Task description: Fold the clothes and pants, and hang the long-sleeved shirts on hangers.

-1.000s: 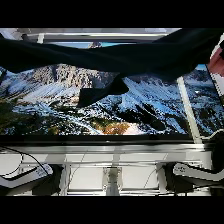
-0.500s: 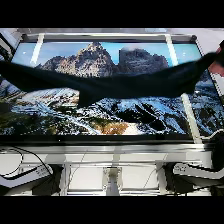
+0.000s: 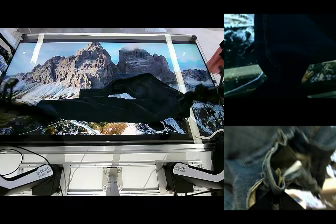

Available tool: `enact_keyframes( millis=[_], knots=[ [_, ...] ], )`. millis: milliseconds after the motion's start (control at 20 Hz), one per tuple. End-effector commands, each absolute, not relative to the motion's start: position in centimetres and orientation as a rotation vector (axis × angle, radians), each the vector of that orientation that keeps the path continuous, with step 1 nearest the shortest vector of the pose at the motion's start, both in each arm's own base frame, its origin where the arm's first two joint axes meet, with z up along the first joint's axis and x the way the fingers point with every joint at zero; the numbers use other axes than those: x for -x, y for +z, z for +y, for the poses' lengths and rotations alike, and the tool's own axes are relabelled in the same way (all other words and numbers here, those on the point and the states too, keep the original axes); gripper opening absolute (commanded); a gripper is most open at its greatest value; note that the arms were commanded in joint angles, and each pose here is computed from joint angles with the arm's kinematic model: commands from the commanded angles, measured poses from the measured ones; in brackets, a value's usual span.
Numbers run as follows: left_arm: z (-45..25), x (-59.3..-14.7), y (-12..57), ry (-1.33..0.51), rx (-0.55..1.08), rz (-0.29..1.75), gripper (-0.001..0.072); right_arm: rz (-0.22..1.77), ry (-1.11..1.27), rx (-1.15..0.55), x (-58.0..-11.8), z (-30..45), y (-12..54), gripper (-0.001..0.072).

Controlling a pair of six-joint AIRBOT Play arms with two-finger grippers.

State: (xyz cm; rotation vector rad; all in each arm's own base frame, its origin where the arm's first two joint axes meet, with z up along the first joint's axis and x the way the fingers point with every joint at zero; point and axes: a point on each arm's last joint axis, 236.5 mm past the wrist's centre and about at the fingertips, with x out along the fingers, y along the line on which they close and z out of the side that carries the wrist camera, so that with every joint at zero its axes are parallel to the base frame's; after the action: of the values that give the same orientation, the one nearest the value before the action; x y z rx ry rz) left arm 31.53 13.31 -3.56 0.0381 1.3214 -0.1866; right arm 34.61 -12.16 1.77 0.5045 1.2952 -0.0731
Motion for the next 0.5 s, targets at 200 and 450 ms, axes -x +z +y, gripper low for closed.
enact_keyframes(
  millis=[200,450],
  knots=[
    [12.6,-24.1,-7.4,-0.309,-0.117,1.586,0.0035,1.556,-0.225,-0.437,-26.7,-13.4,-4.4,0.0021],
    [17.4,-23.2,-7.0,-0.059,-0.167,1.636,0.0027,1.556,-0.534,-0.229,-23.7,-20.2,-2.3,0.0022]
  ],
)
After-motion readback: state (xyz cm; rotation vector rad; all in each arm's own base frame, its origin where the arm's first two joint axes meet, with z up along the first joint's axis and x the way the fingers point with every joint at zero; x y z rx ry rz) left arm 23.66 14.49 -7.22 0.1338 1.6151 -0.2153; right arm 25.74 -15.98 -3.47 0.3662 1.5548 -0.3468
